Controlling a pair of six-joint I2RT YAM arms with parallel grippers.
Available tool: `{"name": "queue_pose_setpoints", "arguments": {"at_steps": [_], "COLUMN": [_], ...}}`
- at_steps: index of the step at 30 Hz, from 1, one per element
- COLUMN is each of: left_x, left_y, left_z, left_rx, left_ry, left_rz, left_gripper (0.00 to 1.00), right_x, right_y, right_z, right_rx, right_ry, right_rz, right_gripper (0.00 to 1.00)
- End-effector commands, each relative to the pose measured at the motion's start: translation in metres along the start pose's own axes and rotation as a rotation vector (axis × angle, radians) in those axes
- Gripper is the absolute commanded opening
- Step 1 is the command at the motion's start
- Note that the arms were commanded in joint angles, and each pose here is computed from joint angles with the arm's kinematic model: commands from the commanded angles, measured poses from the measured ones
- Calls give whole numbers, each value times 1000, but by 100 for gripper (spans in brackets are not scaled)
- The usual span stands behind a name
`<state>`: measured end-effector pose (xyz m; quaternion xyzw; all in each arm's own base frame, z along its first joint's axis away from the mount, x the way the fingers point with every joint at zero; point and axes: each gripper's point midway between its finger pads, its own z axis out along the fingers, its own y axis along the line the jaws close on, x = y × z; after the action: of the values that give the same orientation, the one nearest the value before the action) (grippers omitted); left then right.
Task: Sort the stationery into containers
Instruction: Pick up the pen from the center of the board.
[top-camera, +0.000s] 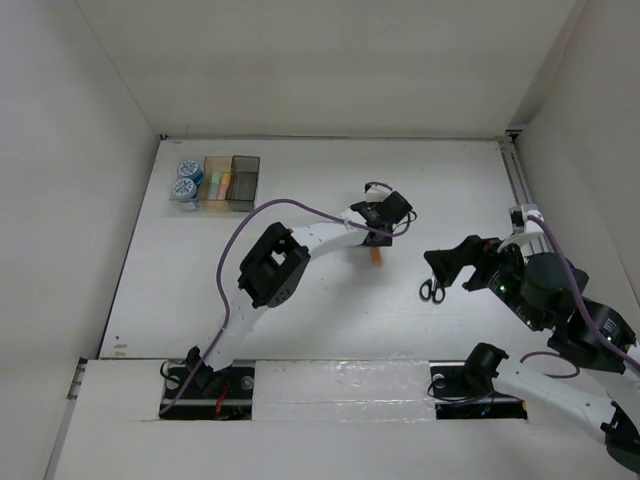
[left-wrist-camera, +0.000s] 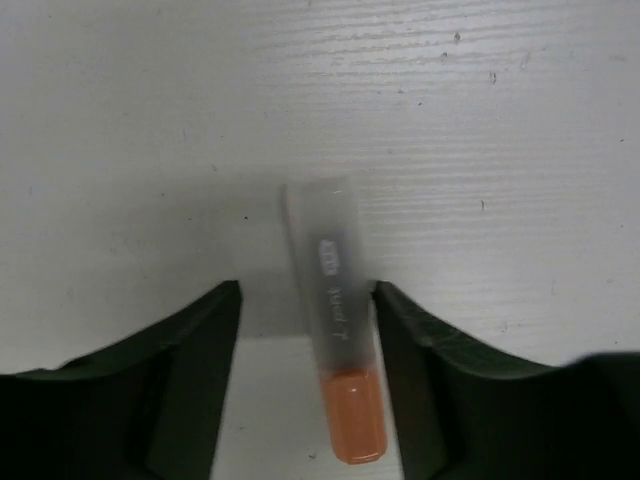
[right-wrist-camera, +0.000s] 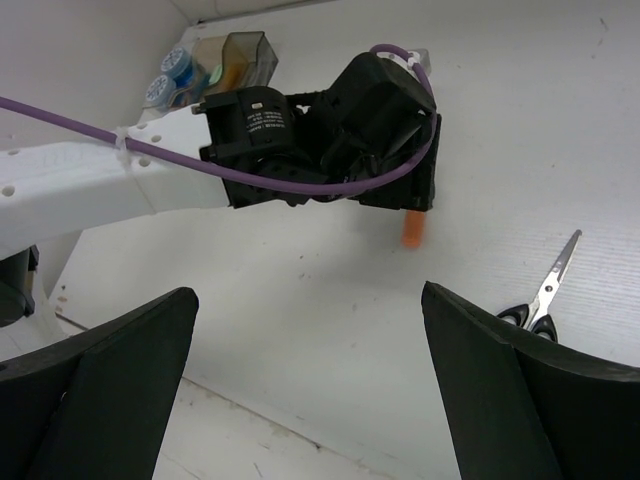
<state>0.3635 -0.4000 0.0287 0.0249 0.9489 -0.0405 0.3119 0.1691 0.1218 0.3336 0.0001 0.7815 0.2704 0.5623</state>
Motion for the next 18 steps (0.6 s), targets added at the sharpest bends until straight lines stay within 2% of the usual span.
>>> {"name": "queue_pose_setpoints", "arguments": {"at_steps": [1,2,4,7,11,12,13,15,16,18], "left_x": [15,21,26,31,3,-9,-42,-71,-103,-131], "left_y": [7,8,7,8,33,40,54,73,92,116], "left_z": [4,9,12,14,0,-6,-24,-39,-56,-69], "left_rx": [-36,-36,-33,-27,-64,-65,-55,-43,-39,-53], "left_ry": [42,60,77,88,36,8,-48,-104,-159,-203], "left_rz": [9,25,29,39,24,19,-23,9,-29,-43], "left_gripper": [46,25,0,0,0,0,0,0,0,0], "right_x": [-6,-6,-6,-6,-8,-8,-8,-5,-1,0], "right_y": [6,6,6,6,6,6,6,10,9,14], "right_z": [-3,-3,-3,-3,-5,-5,-5,-4,-2,-1], "right_rx": [-38,-38,-38,-38,-42,-42,-42,-64,-60,-87], "right_ry": [-25,-25,-25,-25,-32,-32,-32,-22,-14,-13], "right_rz": [0,0,0,0,4,4,4,4,1,5], "right_gripper": [100,100,100,100,100,100,100,100,100,100]}}
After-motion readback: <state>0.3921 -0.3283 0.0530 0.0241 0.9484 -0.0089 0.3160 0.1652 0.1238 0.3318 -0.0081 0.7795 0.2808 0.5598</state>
